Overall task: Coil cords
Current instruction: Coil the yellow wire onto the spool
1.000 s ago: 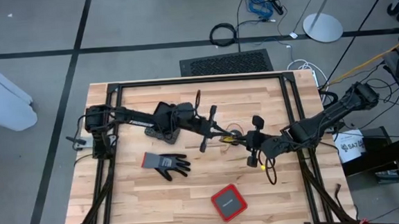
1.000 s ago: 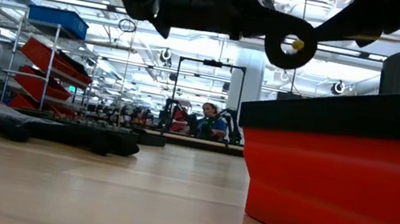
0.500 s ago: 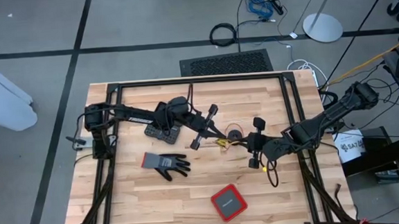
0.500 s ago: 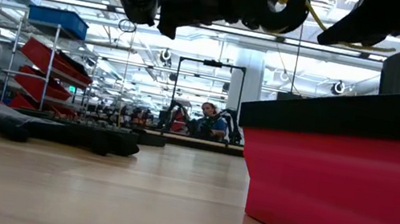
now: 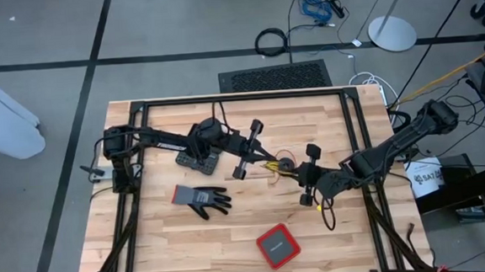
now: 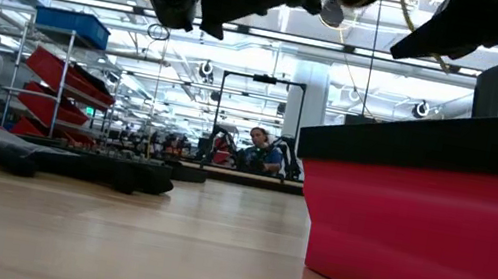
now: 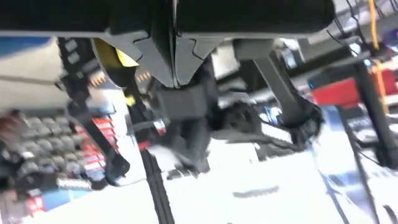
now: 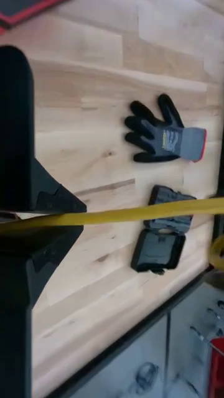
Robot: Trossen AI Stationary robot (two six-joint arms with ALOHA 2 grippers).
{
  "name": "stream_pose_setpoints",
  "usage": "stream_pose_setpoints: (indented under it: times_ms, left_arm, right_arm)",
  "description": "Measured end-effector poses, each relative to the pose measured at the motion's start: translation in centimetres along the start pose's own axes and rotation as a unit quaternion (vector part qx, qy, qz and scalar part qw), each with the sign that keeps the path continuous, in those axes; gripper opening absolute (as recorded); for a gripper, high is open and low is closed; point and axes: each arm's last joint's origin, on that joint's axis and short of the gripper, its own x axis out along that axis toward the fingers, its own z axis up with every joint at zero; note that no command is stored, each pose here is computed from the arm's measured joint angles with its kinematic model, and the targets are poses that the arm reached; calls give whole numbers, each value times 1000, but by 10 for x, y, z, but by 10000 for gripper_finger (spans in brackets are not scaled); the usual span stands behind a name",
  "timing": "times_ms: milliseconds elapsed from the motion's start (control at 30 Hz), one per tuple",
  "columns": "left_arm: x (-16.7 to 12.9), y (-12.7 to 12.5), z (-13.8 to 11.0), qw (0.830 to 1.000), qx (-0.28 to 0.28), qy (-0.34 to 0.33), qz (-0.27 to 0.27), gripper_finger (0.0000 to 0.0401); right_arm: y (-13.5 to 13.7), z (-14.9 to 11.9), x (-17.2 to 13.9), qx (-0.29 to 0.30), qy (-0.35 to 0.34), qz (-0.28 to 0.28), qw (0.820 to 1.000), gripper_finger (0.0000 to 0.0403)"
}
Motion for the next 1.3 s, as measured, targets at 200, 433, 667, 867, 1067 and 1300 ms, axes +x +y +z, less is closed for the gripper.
stream_pose_setpoints:
  times_ms: [200,433,667,867,1067,1300]
  left_arm:
    - [0,3,-11,997,-10,-9,75,0]
    - [4,-2,-24,989,-20,-45,138,0]
    - [3,-1,-33,982,-46,-55,174,0]
    - [9,-9,-31,982,-59,-59,171,0]
    - [13,-13,-30,976,-70,-66,196,0]
    - [16,-16,-31,970,-84,-56,222,6]
  right_arm:
    - [4,3,8,-24,-33,-66,997,20]
    - [12,3,26,-51,-55,-151,986,7]
    - [19,-9,43,-49,-52,-237,969,1]
    - [20,-17,56,-38,-48,-274,960,0]
    - [25,-27,67,-37,-42,-284,957,0]
    - [22,-32,76,-13,-40,-297,954,0]
